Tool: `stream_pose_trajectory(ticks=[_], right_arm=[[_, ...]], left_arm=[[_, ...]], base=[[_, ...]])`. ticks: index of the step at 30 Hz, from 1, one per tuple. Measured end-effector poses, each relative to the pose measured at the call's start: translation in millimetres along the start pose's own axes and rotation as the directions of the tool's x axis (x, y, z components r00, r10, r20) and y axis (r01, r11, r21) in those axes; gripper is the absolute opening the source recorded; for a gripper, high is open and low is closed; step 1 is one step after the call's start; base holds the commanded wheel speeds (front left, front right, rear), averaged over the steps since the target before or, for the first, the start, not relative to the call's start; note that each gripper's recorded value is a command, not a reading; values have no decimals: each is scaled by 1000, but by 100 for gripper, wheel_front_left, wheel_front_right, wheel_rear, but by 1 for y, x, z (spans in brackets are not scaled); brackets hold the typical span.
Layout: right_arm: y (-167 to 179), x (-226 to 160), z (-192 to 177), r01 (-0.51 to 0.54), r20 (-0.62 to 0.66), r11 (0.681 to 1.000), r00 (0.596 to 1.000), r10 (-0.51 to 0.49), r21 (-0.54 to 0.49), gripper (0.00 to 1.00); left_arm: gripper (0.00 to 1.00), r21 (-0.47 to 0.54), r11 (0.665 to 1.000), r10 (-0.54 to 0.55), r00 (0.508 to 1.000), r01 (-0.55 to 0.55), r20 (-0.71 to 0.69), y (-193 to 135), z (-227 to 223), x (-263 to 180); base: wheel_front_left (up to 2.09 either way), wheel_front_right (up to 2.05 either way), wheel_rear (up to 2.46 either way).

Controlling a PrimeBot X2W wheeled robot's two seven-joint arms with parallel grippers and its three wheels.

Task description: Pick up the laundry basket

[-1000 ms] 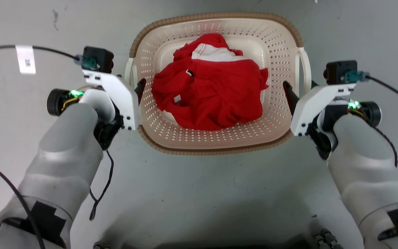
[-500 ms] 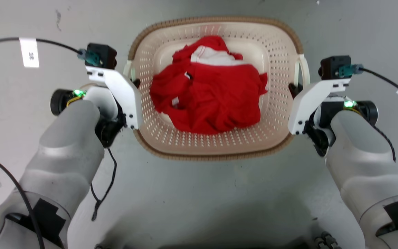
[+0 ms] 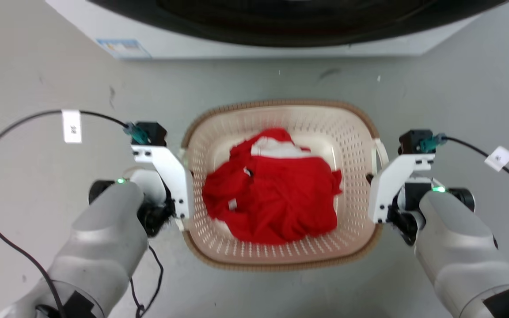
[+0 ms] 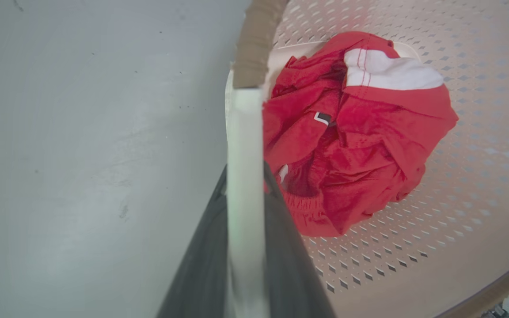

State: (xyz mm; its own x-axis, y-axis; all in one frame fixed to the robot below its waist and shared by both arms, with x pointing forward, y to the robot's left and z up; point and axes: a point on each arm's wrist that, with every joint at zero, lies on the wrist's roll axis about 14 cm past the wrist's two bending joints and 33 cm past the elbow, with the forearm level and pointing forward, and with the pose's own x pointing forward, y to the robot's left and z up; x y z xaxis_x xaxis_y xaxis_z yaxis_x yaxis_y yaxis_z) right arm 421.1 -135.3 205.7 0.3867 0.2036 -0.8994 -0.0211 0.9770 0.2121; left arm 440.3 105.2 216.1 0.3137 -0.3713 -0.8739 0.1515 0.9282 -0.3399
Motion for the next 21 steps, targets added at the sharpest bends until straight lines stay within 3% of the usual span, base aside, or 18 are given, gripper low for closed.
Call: stream_pose_trajectory(ticks=[11, 21], right_arm=[[10, -64, 19, -3, 38, 1000, 999, 3, 0, 0], [20, -116, 26, -22, 66, 1000, 998, 21, 16, 0]], left_arm=[[0, 15, 1000, -26, 999, 25, 36, -35, 13, -66], [0, 54, 999, -15, 988, 7, 154, -55, 30, -115]], base=[[0, 0, 0], [0, 0, 0]])
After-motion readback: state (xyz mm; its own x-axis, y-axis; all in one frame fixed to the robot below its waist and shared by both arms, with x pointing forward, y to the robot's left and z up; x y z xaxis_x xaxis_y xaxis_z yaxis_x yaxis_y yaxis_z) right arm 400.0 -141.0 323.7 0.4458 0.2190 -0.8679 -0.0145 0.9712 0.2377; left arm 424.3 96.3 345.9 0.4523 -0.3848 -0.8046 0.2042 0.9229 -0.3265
